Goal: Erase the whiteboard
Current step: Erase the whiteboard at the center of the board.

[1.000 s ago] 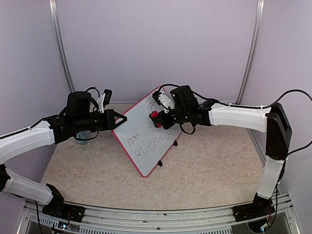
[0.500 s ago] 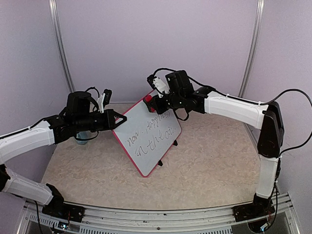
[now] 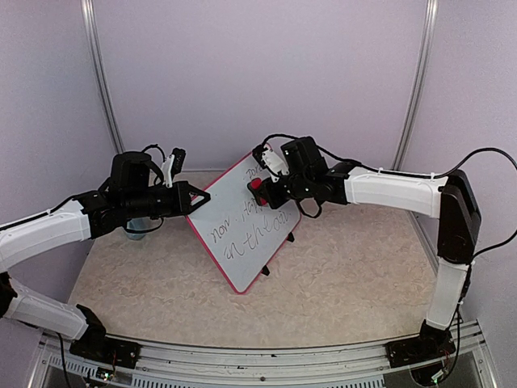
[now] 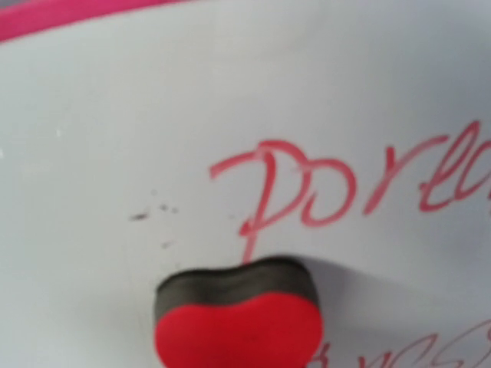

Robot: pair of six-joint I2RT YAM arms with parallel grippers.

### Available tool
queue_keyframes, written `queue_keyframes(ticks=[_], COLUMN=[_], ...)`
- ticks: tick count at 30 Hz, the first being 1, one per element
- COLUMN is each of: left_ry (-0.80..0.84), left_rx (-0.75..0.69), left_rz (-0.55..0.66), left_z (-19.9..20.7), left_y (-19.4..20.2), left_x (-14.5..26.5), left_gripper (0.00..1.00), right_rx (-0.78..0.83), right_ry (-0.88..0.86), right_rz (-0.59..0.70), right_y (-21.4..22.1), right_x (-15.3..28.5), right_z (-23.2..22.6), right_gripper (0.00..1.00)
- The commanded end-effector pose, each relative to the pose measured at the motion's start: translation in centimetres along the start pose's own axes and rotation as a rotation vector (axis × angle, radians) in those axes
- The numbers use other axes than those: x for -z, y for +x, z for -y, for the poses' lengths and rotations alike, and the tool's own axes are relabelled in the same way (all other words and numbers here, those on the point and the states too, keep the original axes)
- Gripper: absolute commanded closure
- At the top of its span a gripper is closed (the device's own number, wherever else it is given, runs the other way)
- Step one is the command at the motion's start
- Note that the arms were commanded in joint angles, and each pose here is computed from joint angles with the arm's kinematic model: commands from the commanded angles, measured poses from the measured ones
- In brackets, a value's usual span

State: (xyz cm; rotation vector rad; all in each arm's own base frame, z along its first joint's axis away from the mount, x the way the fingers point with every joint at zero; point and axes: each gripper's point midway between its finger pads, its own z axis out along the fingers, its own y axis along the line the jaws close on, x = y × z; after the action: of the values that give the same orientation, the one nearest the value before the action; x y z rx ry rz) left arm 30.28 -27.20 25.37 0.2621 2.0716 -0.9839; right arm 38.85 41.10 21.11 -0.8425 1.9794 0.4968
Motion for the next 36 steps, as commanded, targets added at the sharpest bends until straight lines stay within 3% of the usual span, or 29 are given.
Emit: queue_keyframes(ticks=[1, 13, 28, 36], left_ry=[0.156, 0.146, 0.133, 0.127], left_rx=[-0.02, -0.017, -0.029, -0.033], left_rz=[-0.03, -0.03, -0.023, -0.023], left_z=[3.7, 3.5, 3.4, 3.3], left_y=[0.2, 0.4, 0.2, 0.3], left_x=[0.4, 0.6, 0.8, 0.9], left_gripper=[1.0, 1.0, 1.0, 1.0], right_rx=[-0.01, 0.02, 0.017, 0.026], right_ry=[-0.004, 0.006, -0.024, -0.031], right_rz=[-0.007, 0.042, -0.146, -0.156], right_y=[0.3, -5.7, 0.0, -0.4], right_x=[0.4, -0.7, 0.4, 0.5], right_z=[0.1, 0.3, -0.2, -0.4], right_gripper=[1.0, 1.0, 1.0, 1.0])
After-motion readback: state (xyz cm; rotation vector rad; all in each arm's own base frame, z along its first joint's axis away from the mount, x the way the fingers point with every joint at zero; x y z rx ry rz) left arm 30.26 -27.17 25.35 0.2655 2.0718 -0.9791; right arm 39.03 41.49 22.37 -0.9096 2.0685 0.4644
